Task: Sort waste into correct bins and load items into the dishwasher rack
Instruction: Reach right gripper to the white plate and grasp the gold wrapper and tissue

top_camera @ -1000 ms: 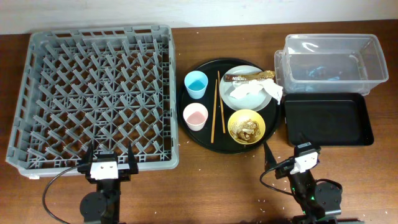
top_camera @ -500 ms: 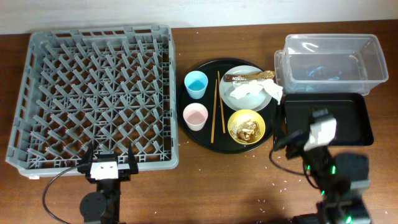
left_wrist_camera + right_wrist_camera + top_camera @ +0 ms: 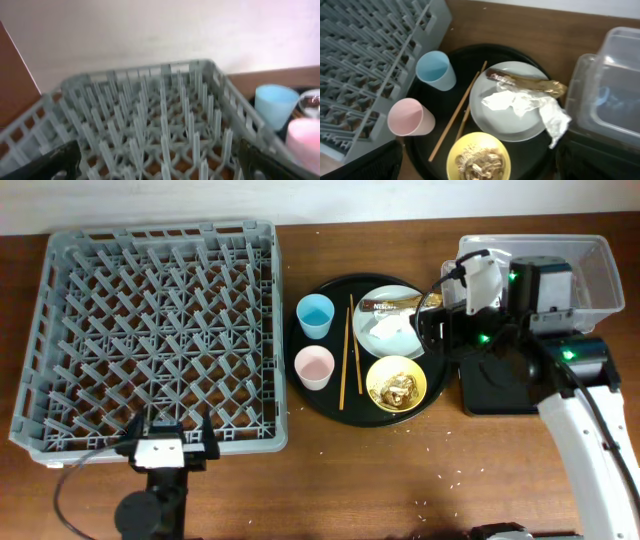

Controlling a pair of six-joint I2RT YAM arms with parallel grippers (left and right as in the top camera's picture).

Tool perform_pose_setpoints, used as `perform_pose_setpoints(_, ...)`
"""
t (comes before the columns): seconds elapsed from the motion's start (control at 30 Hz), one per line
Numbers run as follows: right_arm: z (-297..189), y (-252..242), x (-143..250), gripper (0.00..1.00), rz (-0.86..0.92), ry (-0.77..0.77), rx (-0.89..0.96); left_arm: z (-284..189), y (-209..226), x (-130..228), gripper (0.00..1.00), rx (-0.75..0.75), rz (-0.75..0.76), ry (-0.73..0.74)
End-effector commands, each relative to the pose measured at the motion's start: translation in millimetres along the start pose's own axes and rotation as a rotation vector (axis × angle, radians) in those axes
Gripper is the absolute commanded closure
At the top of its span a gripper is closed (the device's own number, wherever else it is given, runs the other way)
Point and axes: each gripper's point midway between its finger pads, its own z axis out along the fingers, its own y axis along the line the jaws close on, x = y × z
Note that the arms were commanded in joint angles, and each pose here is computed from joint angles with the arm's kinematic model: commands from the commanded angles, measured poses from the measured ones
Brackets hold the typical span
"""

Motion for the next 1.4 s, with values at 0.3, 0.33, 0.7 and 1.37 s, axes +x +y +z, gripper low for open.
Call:
perform_pose_setpoints(0.3, -17.9, -33.7, -36.1, 0.01, 0.405, -0.156, 0.190, 91.2, 4.0, -115.6, 0.00, 0.123, -0.037, 0.518)
perform_pose_setpoints(0.33, -20.0, -36.2, -39.8, 0.01, 0.414, -0.167, 0.205, 97.6, 2.0, -108.2, 0.00, 0.132, -0.041, 0.542)
perform_pose_setpoints(0.7, 45.9, -60.2, -32.0, 0.01, 0.641, -0.071, 0.304, 117.7, -1.6, -74.2, 0.00, 0.145, -0.048, 0.648)
perform_pose_setpoints(1.37, 228.9, -89.8, 56.4, 0.04, 0.895, 0.114, 0.430, 118.0, -1.5, -73.5, 0.00, 0.145, -0.048, 0.650)
